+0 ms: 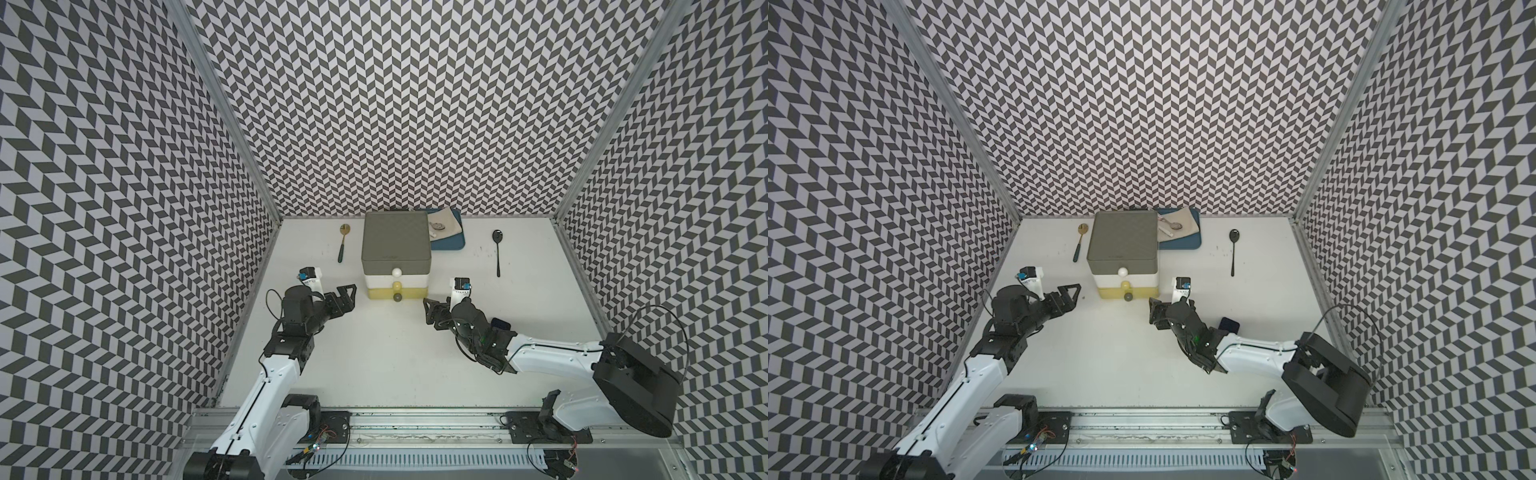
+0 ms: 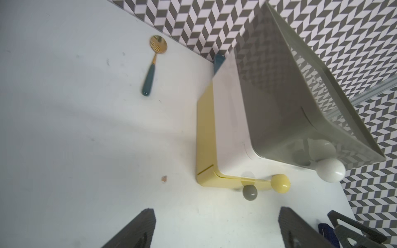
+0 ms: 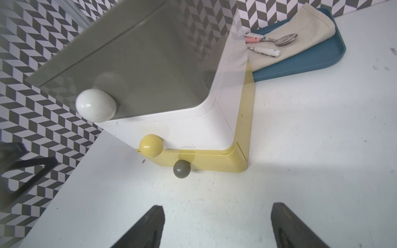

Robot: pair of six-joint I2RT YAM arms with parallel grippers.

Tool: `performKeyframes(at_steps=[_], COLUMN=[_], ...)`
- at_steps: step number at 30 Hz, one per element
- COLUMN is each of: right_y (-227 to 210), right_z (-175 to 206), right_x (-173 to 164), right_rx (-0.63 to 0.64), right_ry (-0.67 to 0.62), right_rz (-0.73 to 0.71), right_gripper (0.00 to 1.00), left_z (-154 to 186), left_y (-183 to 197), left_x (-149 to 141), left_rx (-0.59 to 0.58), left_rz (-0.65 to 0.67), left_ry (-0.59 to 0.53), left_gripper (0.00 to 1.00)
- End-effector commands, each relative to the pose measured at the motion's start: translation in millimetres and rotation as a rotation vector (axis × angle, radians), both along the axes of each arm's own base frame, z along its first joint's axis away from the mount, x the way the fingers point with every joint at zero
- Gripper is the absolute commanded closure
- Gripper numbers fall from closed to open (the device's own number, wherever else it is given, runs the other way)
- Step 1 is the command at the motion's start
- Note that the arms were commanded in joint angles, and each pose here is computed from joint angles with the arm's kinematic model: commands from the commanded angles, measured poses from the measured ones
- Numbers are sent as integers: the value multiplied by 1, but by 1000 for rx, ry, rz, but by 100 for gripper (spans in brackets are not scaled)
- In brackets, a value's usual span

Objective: Place the brooch boxes into the drawer by color
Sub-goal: Open the drawer in the storage box.

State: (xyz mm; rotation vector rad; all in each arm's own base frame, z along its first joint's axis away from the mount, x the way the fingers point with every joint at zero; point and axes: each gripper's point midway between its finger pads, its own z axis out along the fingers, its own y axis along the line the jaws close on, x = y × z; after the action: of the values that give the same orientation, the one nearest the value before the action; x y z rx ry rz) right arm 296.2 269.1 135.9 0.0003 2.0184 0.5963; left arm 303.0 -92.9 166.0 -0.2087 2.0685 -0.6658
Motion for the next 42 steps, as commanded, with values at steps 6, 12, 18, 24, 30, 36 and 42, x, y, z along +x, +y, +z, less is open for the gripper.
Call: performKeyframes(at_steps=[6, 12, 18, 24, 30, 36, 42], right_y=[-59, -126, -158, -180, -189, -196, -200], right_z=[74, 121, 150, 153, 157, 157, 157], right_x=[18, 8, -1, -3, 1, 4, 5], right_rx=[212, 247, 201, 174, 107, 105, 94], right_ry=[-92, -216, -268, -269, -279, -274, -268], right_rz=[-147, -258, -319, -375, -371, -374, -380], right_gripper=[14, 10, 8, 8, 6, 6, 6], left_z=[-24, -49, -61, -67, -76, -88, -96], left_y=[-37, -61, -93, -114, -121, -127, -126], left_x=[-23, -38, -23, -5, 7, 17, 29], left_rx=[-42, 95, 174, 199, 247, 277, 282], left_rz=[141, 143, 111, 115, 129, 117, 128], left_ry=[-191, -298, -370, -407, -406, -393, -374], left_gripper=[15, 12, 11, 14, 20, 23, 30])
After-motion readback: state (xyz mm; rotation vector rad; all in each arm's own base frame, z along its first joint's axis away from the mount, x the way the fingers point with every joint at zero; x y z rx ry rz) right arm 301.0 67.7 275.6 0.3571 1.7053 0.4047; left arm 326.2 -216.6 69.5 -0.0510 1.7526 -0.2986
